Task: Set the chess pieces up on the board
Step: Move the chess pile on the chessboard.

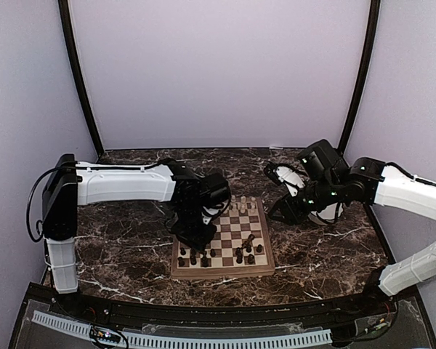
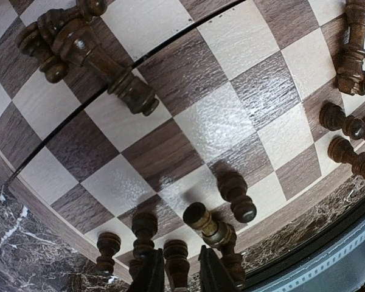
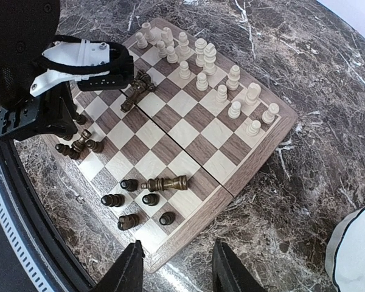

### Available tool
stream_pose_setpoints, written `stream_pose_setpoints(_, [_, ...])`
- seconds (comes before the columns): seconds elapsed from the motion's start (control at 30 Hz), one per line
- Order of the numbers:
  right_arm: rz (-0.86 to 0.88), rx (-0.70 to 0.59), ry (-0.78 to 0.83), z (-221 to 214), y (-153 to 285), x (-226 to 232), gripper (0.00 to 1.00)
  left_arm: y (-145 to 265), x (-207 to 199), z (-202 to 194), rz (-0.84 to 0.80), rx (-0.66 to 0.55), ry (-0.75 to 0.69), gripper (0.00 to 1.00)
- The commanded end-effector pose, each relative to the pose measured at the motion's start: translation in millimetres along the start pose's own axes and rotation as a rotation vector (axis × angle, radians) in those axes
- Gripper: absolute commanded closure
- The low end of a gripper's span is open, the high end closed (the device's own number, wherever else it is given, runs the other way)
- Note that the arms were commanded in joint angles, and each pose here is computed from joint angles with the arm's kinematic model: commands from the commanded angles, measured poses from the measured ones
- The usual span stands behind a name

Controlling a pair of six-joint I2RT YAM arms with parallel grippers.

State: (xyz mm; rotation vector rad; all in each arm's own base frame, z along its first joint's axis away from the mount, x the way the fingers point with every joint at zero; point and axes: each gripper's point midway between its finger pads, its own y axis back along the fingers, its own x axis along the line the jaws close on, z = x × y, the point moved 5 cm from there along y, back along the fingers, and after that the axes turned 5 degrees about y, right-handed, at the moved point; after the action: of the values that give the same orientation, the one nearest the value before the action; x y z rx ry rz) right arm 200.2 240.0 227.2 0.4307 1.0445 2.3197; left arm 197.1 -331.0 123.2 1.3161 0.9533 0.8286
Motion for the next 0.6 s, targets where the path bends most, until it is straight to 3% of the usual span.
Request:
stream_pose_setpoints(0.0, [0.002, -0.023, -0.004, 3, -1, -2, 0.6, -3, -3, 0, -0.019, 0.031, -0.001, 0.77])
stream_pose_setpoints(0.57, [-0.002, -0.017, -0.019, -1, 0, -2, 0.6, -11, -5, 15, -0.003, 0.039, -0.02, 0.76])
